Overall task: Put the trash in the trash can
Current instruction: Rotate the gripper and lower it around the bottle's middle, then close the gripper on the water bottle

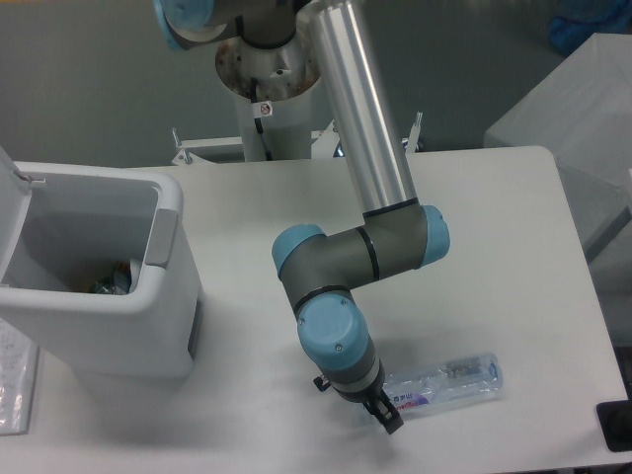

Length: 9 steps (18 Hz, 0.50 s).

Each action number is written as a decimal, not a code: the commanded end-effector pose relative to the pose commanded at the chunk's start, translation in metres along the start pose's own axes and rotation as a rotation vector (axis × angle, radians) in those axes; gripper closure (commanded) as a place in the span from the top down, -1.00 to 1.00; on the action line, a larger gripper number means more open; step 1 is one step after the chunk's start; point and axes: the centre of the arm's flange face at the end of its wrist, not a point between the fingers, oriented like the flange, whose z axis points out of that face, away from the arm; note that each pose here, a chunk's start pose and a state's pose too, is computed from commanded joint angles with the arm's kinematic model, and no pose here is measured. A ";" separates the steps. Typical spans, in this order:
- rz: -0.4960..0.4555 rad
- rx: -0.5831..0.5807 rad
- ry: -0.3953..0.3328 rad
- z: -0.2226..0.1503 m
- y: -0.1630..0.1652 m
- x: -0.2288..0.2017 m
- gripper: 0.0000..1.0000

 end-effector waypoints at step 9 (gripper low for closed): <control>-0.043 0.021 -0.039 -0.027 0.003 -0.009 -0.31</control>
